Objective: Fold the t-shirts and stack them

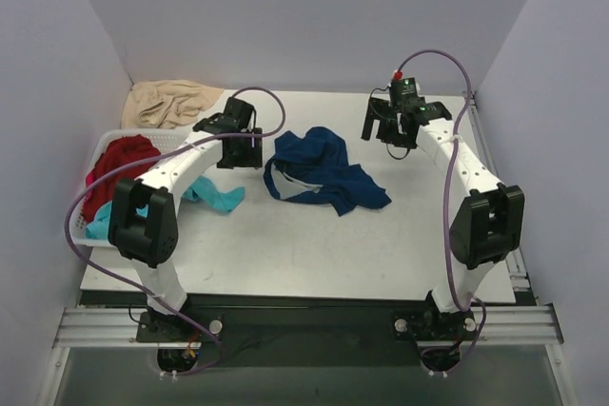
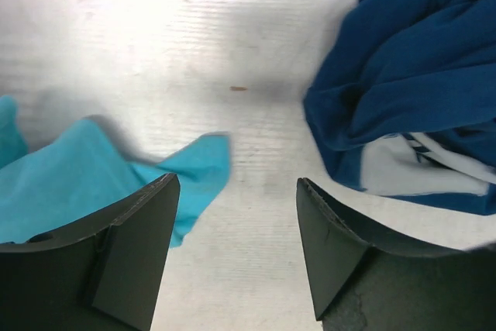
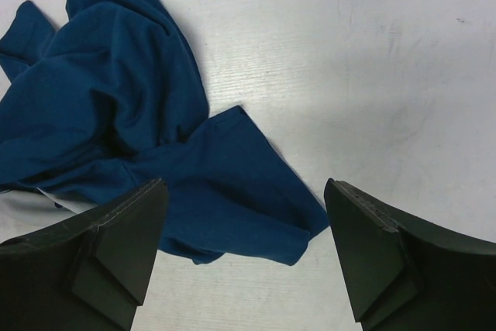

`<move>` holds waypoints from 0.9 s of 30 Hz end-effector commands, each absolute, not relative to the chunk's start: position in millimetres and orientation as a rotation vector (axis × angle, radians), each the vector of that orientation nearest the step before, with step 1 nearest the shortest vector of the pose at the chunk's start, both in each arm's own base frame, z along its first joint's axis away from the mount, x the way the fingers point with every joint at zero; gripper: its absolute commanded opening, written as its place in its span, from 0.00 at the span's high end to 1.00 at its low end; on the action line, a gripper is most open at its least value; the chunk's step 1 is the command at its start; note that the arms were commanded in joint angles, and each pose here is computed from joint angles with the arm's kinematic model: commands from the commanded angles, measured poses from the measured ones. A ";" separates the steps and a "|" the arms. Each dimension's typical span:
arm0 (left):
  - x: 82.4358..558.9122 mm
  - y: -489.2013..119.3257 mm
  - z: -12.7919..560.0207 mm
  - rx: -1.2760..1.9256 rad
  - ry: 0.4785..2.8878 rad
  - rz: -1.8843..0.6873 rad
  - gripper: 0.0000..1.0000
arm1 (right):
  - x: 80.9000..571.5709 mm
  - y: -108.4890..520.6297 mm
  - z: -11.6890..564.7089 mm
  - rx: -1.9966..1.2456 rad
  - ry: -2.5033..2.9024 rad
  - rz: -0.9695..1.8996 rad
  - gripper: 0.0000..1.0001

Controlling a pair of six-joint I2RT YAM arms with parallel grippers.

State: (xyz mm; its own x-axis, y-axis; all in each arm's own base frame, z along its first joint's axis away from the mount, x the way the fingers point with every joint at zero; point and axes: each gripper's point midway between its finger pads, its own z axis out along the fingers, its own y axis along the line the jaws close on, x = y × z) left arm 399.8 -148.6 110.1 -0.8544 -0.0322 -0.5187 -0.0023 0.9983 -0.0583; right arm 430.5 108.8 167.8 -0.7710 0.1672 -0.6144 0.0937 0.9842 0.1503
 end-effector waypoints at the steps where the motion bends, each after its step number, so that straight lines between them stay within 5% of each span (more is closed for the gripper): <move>1: 379.2 -111.1 121.1 -0.058 2.608 0.143 0.28 | 429.0 117.6 166.9 0.168 2.472 0.179 0.15; 5: 370.4 -106.5 103.6 -0.079 2.651 0.146 0.43 | 429.6 118.6 163.9 0.166 2.480 0.182 0.16; 9: 366.4 -114.5 85.7 -0.108 2.697 0.039 0.47 | 430.9 119.2 164.3 0.164 2.479 0.183 0.16; 27: 356.4 -115.2 31.7 -0.170 2.795 -0.003 0.43 | 427.6 114.5 168.8 0.158 2.471 0.159 0.16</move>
State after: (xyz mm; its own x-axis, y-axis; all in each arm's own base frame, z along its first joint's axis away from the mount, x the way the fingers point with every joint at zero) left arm 349.2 -112.6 33.8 -0.9448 -0.0919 -0.3144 -0.0982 0.9952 0.0043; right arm 429.9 114.9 158.9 -0.7897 0.1606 -0.5920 0.0787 0.9837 0.1618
